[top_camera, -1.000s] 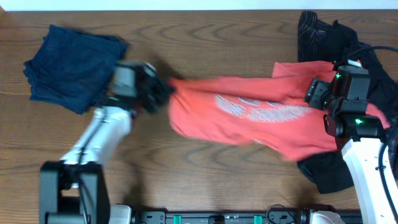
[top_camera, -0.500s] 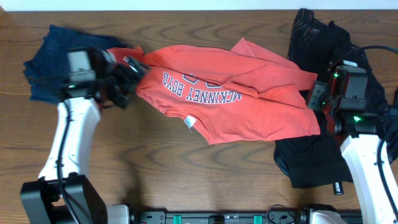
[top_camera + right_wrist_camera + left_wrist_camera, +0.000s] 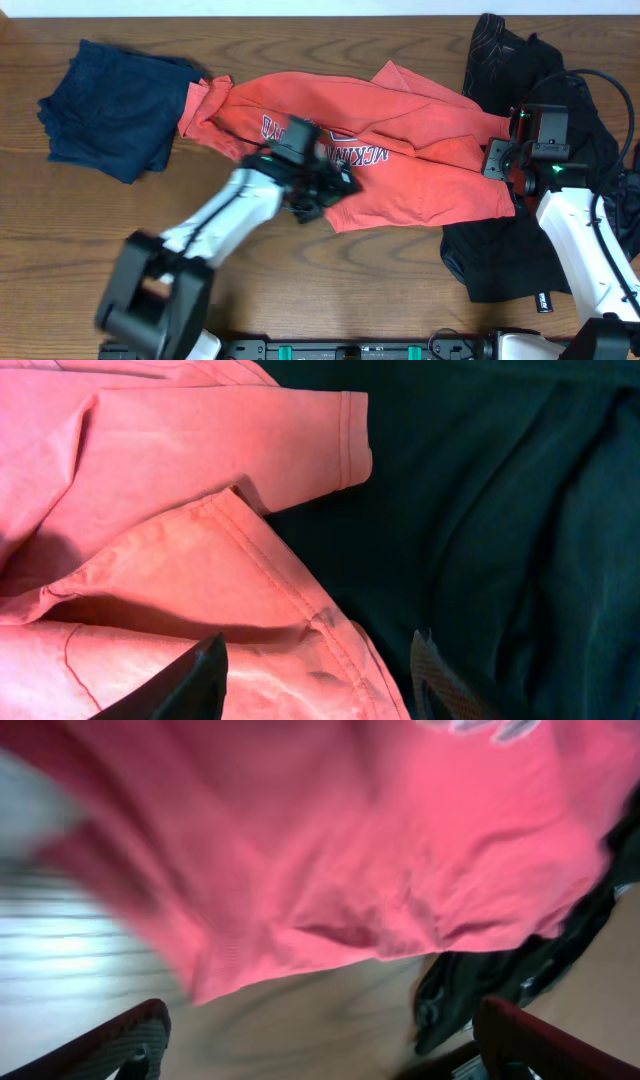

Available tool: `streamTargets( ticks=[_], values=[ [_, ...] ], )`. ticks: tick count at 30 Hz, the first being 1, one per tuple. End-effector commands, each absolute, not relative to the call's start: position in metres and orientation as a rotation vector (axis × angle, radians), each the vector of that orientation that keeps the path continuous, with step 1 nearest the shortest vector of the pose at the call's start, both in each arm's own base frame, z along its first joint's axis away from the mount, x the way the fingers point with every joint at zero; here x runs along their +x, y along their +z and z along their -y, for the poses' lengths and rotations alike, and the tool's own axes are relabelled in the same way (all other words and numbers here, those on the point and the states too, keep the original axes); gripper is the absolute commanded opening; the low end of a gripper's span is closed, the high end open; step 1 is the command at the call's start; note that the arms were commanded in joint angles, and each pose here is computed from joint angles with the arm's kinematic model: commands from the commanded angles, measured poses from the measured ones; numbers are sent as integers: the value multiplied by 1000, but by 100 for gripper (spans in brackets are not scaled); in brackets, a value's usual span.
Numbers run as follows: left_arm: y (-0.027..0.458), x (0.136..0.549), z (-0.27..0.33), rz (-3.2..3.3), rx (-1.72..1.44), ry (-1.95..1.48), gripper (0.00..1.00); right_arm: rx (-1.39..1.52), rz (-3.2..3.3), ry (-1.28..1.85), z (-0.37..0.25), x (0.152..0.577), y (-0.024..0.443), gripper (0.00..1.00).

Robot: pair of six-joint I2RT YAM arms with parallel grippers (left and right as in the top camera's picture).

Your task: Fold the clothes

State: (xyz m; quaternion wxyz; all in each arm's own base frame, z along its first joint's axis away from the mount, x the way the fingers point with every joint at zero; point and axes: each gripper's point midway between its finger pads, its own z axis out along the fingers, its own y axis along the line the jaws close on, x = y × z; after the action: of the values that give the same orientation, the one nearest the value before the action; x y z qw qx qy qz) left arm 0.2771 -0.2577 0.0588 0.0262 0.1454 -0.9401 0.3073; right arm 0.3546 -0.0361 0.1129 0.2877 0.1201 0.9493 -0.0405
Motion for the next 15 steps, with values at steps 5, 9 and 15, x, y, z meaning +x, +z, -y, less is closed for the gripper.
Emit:
streamTargets(
  ticks=[5,9,15],
  values=[
    [1,243,284,2787,576,741,98,326,-2525,-110,39,356,119,58],
    [-4,248,277,2811,539,735,88,326,-2525,-110,39,356,119,58],
    [-1,264,246,2794,629,716,13,326,-2525,-110,39,356,119,59]
  ],
)
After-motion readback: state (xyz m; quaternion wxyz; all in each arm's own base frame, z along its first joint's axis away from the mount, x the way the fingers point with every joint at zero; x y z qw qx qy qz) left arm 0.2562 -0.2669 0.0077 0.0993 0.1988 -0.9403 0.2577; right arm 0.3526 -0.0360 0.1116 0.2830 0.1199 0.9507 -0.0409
